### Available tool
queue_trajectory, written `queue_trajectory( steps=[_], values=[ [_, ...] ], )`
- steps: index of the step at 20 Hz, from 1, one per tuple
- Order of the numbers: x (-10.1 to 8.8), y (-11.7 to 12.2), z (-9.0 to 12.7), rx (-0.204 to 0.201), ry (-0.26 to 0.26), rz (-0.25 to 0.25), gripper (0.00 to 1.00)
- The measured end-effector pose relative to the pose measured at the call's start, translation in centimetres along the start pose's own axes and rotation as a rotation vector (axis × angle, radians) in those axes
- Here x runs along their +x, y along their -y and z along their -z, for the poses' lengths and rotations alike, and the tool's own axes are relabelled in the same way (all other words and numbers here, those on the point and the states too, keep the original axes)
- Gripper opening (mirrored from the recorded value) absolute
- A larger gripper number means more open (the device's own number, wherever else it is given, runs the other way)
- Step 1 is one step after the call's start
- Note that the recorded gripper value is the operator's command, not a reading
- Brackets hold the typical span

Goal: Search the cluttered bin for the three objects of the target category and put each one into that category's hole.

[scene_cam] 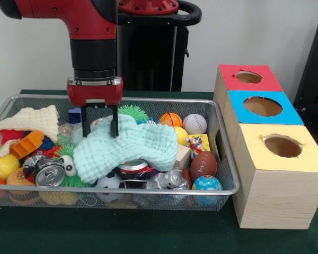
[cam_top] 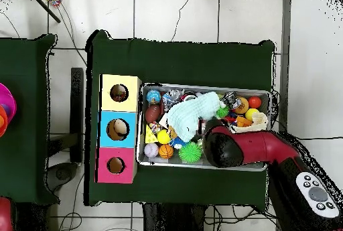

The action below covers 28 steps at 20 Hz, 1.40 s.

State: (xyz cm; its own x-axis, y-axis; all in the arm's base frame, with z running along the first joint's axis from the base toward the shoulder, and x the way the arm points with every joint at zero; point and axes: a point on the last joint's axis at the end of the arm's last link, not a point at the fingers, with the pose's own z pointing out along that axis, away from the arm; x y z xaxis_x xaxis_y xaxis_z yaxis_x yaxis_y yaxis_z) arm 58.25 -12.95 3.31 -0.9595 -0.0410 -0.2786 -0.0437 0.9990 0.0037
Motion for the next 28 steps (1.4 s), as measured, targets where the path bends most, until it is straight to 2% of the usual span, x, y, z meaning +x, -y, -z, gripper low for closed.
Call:
queue_trajectory(
  steps=[3, 9, 10, 21, 27, 28],
  values=[
    [-0.2, 0.1, -0.1, 0.004, -0.010, 0.001, 1.00],
    [-1.0, 0.2, -0.1, 0.013, 0.003, 0.008, 1.00],
    [-1.1, 0.2, -0.1, 0.014, 0.005, 0.008, 0.00],
    [-1.6, 0.4, 0.3, 0.017, 0.013, -0.001, 0.00],
    [-3.1, -0.5, 2.9, 0.007, 0.002, -0.050, 0.00],
    [-3.5, -1.0, 3.9, 0.001, -0.012, -0.068, 0.00]
  ],
)
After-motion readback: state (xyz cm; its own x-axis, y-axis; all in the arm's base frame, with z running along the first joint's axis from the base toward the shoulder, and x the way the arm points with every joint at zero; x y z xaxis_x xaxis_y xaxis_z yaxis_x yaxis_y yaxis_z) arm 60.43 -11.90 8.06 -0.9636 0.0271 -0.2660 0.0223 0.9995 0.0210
